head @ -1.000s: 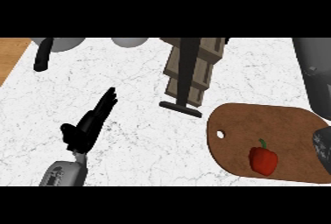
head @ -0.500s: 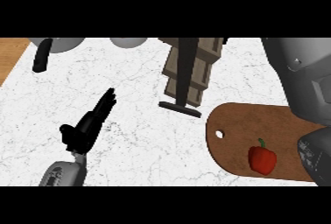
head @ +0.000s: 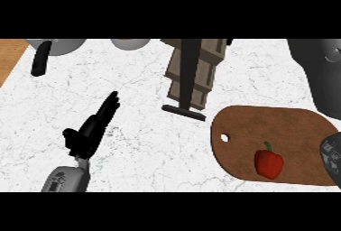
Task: Pick the eggplant from the cutting board and place it in the tiered basket
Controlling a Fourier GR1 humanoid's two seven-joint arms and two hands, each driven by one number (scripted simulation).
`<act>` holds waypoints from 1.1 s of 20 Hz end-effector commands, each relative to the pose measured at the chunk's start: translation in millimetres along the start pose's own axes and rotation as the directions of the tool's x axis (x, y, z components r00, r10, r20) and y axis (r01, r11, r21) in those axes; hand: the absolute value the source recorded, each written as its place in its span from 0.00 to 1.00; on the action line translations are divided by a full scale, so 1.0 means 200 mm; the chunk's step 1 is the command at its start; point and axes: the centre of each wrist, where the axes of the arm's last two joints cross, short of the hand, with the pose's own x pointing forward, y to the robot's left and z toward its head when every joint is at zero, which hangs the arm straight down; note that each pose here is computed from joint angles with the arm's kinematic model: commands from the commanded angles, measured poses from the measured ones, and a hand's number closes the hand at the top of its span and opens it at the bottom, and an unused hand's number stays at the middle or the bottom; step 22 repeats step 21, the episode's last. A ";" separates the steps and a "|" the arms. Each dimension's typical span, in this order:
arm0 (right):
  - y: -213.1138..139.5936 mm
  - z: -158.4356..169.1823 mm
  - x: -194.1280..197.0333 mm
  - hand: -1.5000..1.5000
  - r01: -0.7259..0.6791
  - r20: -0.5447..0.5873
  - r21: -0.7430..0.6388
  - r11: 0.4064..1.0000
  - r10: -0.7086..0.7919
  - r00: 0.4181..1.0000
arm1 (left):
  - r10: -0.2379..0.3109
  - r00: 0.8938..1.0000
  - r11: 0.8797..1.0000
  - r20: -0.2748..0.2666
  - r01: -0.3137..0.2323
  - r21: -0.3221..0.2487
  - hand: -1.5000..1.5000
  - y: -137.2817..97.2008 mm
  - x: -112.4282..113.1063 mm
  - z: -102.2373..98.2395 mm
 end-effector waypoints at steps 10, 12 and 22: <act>-0.77 0.03 -0.08 0.00 0.219 0.213 -0.535 0.816 -0.120 0.970 | 0.002 1.000 0.998 -0.016 -0.001 0.057 0.50 0.02 -0.07 0.08; -0.94 0.11 -0.08 0.00 0.263 0.243 -0.527 0.808 -0.153 0.958 | 0.002 1.000 0.998 -0.029 0.000 0.061 0.50 0.04 -0.07 0.10; -1.57 0.34 -0.44 0.00 0.244 0.248 -0.519 0.819 -0.128 0.960 | 0.008 0.999 0.998 -0.039 -0.006 0.060 0.50 0.08 -0.05 0.06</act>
